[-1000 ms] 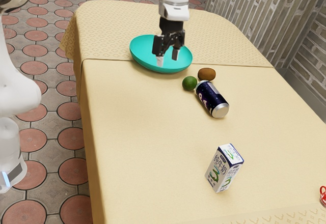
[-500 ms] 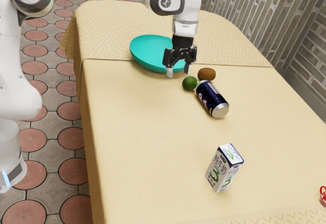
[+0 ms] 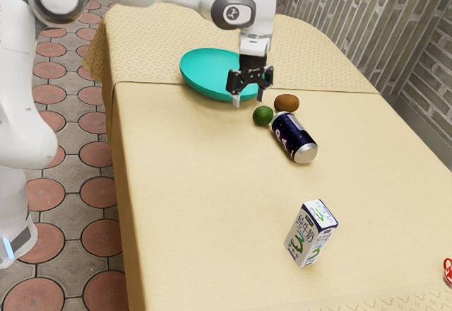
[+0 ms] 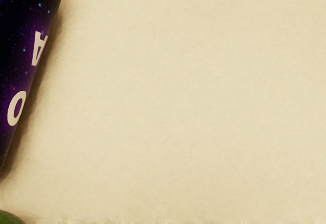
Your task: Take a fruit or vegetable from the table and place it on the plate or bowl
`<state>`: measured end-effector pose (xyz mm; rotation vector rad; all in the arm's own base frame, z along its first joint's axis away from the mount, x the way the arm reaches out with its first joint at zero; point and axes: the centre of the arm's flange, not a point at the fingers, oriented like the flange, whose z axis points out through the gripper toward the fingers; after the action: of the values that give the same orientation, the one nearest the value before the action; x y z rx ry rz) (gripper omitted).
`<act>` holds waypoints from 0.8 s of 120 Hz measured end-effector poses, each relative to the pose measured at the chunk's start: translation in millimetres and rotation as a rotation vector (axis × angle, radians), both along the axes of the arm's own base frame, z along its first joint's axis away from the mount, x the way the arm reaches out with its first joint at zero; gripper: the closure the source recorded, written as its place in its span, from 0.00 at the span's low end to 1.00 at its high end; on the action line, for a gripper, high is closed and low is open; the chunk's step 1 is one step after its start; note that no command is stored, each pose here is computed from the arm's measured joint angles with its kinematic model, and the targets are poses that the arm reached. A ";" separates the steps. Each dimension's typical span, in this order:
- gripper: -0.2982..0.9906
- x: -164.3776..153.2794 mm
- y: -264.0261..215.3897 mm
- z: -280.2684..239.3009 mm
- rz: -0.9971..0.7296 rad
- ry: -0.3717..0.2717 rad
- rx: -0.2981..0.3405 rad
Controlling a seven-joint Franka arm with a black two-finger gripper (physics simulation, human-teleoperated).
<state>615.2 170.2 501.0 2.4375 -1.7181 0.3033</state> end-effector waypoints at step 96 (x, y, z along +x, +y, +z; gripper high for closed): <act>0.25 29.0 45.3 -28.7 -0.045 -0.075 0.049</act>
<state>644.2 215.6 472.3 2.4472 -1.8287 0.3564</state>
